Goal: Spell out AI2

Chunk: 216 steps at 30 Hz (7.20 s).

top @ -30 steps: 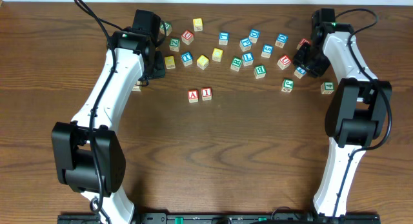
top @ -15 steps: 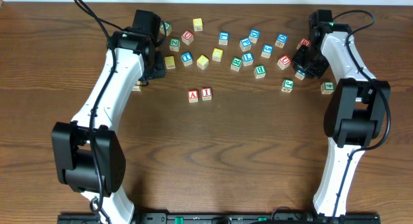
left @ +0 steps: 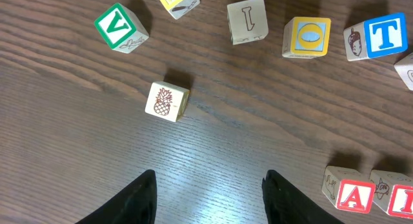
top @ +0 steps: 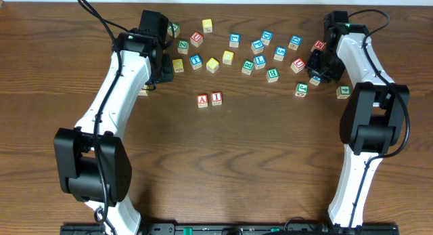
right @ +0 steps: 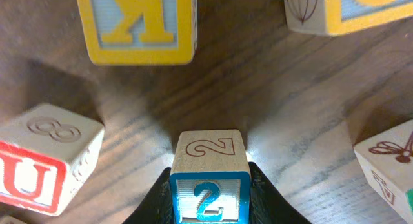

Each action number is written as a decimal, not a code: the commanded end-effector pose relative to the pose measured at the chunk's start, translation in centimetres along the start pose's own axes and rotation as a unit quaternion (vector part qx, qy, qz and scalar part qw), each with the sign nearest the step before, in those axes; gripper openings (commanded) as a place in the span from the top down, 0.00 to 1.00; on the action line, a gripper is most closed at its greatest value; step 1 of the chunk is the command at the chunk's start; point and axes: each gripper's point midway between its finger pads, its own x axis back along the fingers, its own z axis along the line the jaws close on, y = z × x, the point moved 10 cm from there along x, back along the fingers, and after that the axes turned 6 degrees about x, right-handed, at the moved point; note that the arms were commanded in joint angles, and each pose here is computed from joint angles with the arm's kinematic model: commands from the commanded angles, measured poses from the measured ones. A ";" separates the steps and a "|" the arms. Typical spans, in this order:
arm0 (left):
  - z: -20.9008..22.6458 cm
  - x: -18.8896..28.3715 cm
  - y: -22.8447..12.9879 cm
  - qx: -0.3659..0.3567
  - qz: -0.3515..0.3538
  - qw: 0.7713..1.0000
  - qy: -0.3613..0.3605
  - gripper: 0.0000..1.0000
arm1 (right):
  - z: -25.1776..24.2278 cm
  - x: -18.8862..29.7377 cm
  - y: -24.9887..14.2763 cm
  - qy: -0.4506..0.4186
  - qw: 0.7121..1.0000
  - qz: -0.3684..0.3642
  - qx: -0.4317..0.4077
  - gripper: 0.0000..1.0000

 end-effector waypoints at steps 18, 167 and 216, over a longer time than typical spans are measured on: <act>0.0 0.1 0.1 -0.006 -0.005 1.000 0.003 0.48 | 7.9 8.0 -5.8 0.178 0.964 0.021 0.197 0.90; -7.2 -8.9 -7.0 -0.060 0.116 0.983 -0.131 0.76 | 15.6 -1.1 -15.5 0.049 0.963 0.008 0.266 0.60; -10.3 -8.2 -8.4 -0.122 0.089 0.976 -0.157 0.76 | 16.6 2.8 -13.8 0.078 0.949 -0.051 0.303 0.46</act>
